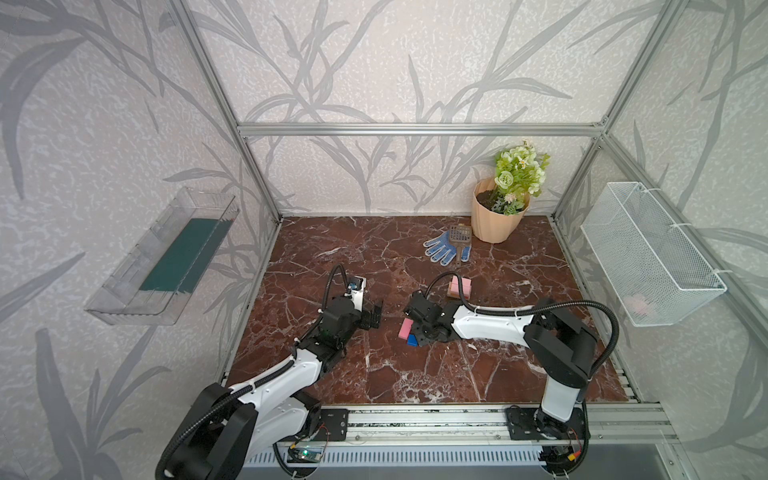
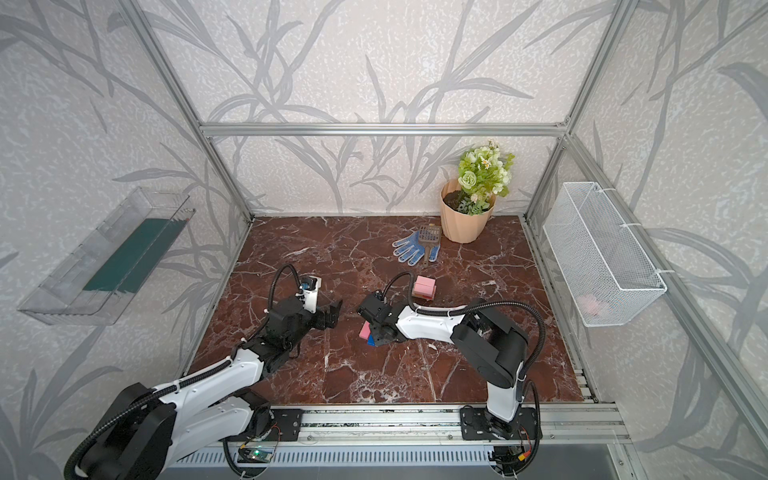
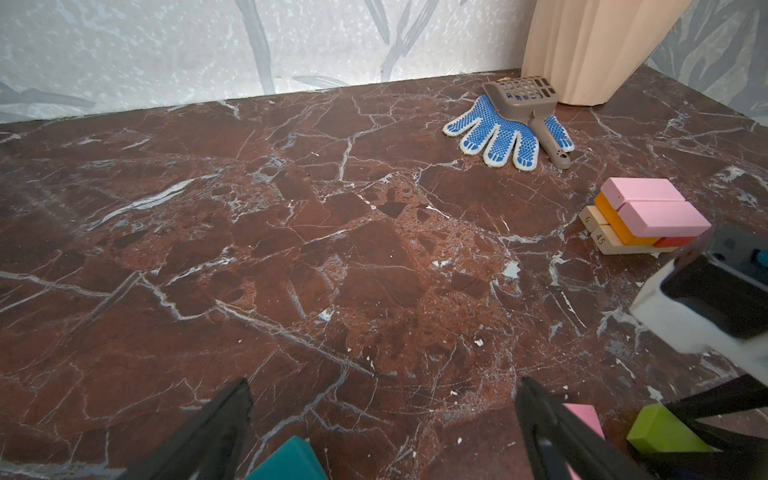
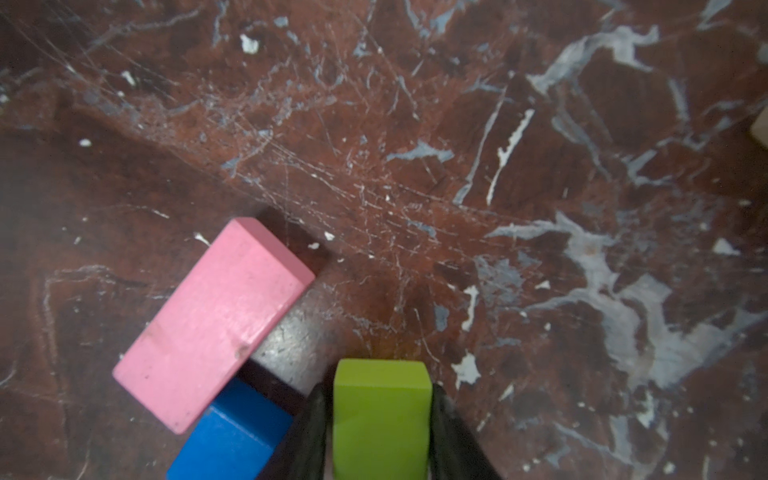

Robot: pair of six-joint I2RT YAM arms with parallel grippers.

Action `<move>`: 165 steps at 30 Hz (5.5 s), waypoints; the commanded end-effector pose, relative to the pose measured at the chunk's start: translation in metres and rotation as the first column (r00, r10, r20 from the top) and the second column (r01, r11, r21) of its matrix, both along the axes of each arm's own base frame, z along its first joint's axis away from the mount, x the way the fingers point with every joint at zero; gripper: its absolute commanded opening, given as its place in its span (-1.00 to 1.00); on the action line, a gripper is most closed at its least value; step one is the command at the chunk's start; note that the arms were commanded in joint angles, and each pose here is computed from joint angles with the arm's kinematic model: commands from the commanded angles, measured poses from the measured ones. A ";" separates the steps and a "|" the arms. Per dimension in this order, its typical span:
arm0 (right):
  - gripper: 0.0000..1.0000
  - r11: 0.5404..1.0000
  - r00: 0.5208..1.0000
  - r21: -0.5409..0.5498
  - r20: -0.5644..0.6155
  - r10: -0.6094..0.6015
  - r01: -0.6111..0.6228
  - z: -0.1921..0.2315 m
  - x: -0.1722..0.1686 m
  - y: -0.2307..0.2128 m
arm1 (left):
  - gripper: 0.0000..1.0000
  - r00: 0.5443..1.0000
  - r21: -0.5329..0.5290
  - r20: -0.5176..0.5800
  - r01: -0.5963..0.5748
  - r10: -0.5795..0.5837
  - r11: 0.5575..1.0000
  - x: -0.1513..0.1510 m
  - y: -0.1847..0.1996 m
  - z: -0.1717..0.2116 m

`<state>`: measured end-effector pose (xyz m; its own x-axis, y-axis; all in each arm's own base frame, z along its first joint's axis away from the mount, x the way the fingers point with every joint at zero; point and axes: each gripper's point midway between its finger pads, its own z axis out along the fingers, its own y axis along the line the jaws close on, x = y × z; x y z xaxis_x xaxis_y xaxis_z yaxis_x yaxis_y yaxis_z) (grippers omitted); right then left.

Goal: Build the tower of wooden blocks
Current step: 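Lift the lime-green block and carry it over the stack, then lower the lime-green block onto the top pink block and hold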

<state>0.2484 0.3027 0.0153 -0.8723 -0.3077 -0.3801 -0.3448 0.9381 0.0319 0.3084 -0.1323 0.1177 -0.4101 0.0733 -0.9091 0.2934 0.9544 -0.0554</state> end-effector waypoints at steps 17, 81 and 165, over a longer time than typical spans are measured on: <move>-0.62 0.955 0.952 0.089 0.092 -0.291 0.283 0.095 0.055 -0.079 | 0.99 1.000 -0.015 0.020 0.018 -0.018 1.000 0.002 -0.004 0.010; -0.82 0.735 0.735 -0.012 0.003 -0.678 0.678 0.063 0.162 -0.128 | 0.98 0.999 -0.017 0.023 0.035 -0.035 0.999 0.000 -0.006 0.010; -0.65 0.759 0.758 -0.024 -0.028 -0.651 0.651 0.046 0.155 -0.136 | 0.98 0.999 -0.008 -0.003 0.051 -0.051 0.999 0.003 -0.011 0.006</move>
<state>0.4147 0.1721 0.0621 -0.8638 0.3333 -0.3778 0.3483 0.9369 0.0302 0.3076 -0.1409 0.1151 -0.4238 0.0813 -0.9021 0.3328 0.9403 -0.0716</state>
